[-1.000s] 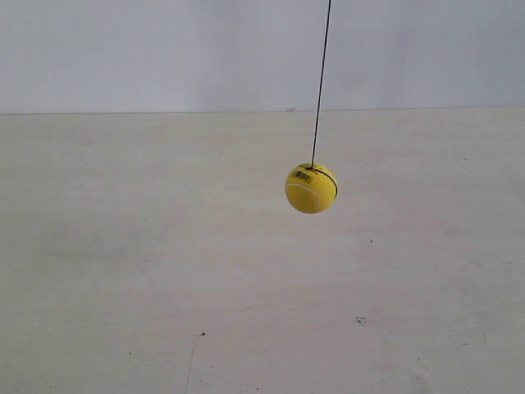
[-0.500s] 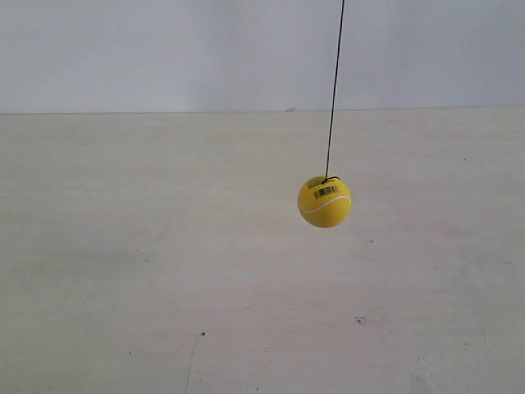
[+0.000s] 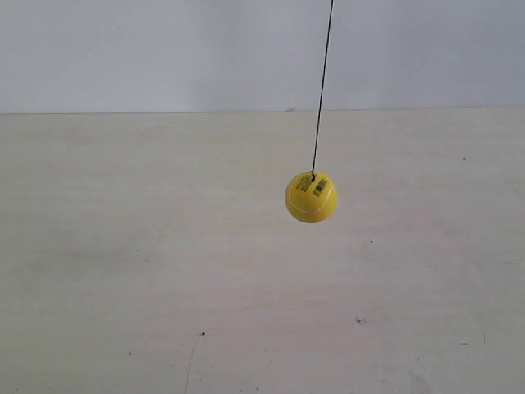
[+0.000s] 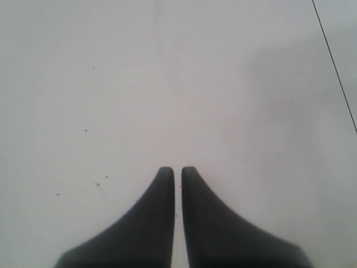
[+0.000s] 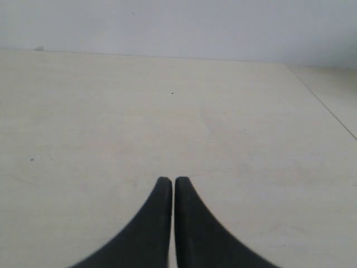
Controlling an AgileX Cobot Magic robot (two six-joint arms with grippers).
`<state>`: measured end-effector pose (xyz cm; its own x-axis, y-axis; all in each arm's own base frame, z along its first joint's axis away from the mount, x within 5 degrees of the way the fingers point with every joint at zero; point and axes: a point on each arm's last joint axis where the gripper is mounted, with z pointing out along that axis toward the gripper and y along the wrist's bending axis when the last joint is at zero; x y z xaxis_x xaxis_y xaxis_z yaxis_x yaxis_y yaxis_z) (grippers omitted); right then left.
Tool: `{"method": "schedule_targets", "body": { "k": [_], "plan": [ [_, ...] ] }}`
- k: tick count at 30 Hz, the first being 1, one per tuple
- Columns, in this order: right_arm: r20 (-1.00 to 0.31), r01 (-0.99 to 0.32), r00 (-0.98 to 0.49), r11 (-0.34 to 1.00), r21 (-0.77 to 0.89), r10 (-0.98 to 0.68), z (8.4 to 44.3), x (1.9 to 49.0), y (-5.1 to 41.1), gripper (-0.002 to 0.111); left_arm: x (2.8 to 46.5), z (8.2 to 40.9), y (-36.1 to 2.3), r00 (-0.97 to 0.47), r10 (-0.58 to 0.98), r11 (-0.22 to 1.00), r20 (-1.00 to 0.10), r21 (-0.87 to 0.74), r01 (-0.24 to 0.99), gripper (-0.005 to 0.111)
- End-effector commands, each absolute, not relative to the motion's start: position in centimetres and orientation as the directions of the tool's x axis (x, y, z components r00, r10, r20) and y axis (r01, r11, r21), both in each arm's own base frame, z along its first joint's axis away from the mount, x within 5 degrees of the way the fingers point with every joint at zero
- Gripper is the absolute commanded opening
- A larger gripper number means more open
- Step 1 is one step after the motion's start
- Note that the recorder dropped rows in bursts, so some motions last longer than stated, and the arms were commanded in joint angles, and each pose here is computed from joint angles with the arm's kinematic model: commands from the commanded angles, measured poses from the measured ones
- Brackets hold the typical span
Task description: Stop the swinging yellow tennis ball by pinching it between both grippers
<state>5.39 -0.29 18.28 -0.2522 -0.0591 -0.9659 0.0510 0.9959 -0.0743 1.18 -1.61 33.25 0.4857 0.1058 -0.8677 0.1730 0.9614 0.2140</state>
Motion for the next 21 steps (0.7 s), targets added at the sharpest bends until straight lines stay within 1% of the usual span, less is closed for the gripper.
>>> {"method": "schedule_targets", "body": {
  "k": [1, 13, 16, 21],
  "plan": [
    [-0.966, 0.053, -0.248, 0.995, -0.084, -0.068, 18.31, 5.36, -0.31, 0.000, 1.25, 33.10, -1.58, 0.480, 0.095, 0.964, -0.872, 0.201, 0.174, 0.005],
    [-0.966, 0.053, -0.248, 0.995, -0.082, -0.066, 18.31, 5.36, -0.31, 0.000, 1.25, 33.10, -1.58, 0.480, 0.095, 0.964, -0.872, 0.201, 0.174, 0.005],
    [-0.966, 0.053, -0.248, 0.995, -0.082, -0.066, 18.31, 5.36, -0.31, 0.000, 1.28, 33.09, -1.48, 0.485, 0.152, 0.960, -0.861, 0.246, 0.137, 0.005],
    [-0.966, 0.053, -0.248, 0.995, -0.082, -0.066, 18.31, 5.36, -0.31, 0.000, 1.28, 33.09, -1.48, 0.486, 0.158, 0.958, -0.860, 0.252, 0.134, 0.005]
  ]
}}
